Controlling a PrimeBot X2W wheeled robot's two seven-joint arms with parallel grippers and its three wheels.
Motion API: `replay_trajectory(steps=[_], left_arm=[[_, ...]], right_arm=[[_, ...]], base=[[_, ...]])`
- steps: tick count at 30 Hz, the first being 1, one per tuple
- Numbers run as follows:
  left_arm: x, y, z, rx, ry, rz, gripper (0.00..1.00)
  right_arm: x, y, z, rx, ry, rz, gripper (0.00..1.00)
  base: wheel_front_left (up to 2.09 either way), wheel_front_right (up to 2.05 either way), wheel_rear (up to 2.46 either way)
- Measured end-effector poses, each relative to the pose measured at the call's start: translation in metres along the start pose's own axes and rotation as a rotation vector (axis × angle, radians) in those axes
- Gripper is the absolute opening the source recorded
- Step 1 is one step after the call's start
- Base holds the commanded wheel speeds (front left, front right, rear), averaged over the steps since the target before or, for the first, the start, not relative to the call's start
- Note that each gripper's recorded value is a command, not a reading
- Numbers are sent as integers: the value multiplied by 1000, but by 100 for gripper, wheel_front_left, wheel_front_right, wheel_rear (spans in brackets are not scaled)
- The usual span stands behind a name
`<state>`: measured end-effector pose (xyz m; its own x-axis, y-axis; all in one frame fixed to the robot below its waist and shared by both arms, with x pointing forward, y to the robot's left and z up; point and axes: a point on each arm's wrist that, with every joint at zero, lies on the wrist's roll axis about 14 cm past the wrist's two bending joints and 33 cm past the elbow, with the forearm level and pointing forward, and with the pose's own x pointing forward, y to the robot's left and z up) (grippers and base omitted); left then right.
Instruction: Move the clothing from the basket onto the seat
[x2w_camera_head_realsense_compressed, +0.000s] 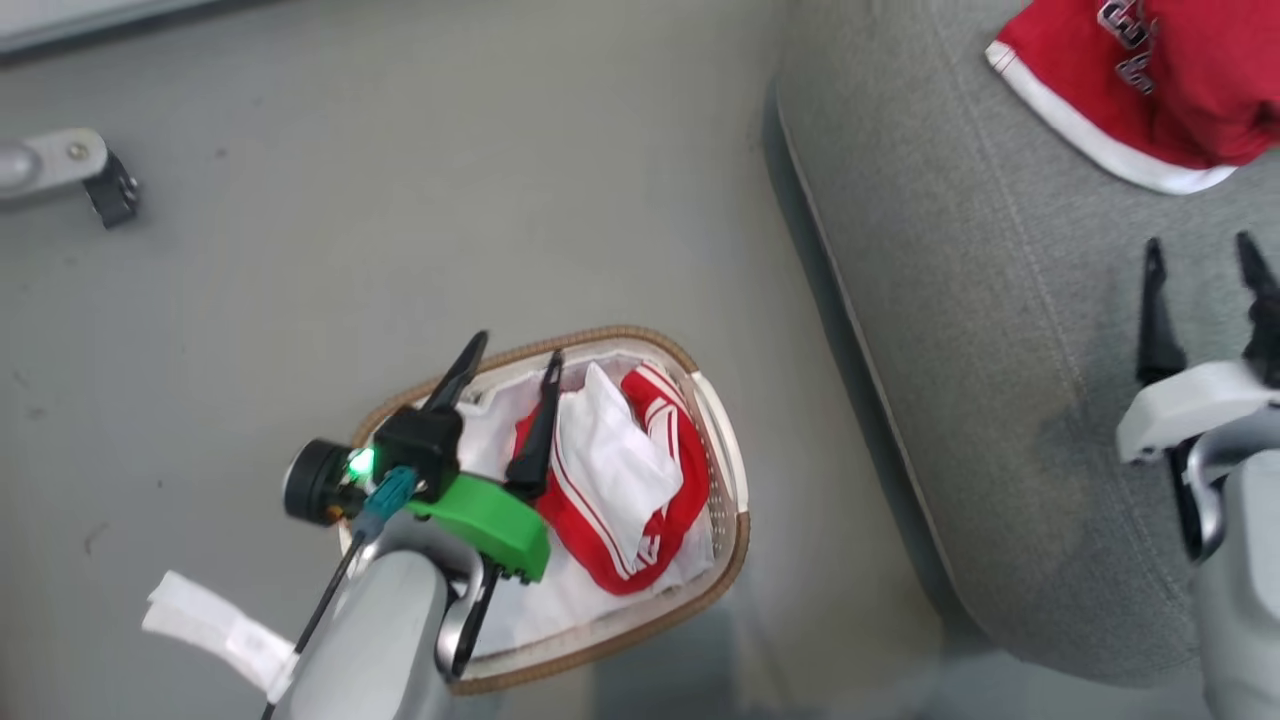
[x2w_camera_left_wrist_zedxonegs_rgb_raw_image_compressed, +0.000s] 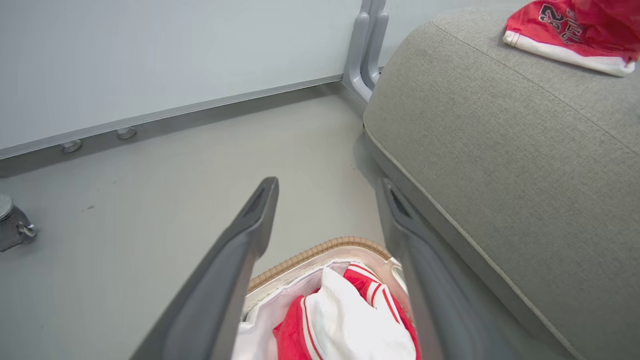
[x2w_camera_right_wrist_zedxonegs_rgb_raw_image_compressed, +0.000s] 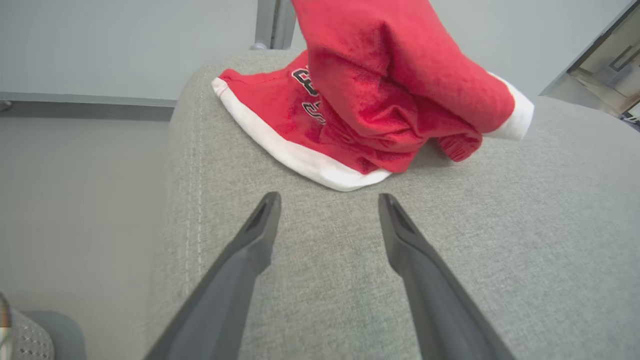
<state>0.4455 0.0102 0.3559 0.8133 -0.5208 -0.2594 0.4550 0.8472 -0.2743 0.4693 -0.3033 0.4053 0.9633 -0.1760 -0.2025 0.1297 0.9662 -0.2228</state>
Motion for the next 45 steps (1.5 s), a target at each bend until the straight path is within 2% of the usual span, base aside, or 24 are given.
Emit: replay_trajectory(steps=[10,19,27,37,45], left_arm=[[-54,34,33,38,-90,201,100],[-117,75,47,32,-148,414,100],[-169,89,42,13,-167,531,100],[-199,82,29,-5,-161,558,100],[-171,63,20,-16,-115,465,100]], right_arm=[[-38,61,49,164,-137,126,100],[-64,102,69,203,-182,238,100],[-91,121,68,206,-175,302,100],[-115,127,71,204,-189,330,100],[-106,134,73,199,-188,350,100]], base=[[0,0,0],[0,0,0],[0,0,0],[0,0,0],[0,0,0]])
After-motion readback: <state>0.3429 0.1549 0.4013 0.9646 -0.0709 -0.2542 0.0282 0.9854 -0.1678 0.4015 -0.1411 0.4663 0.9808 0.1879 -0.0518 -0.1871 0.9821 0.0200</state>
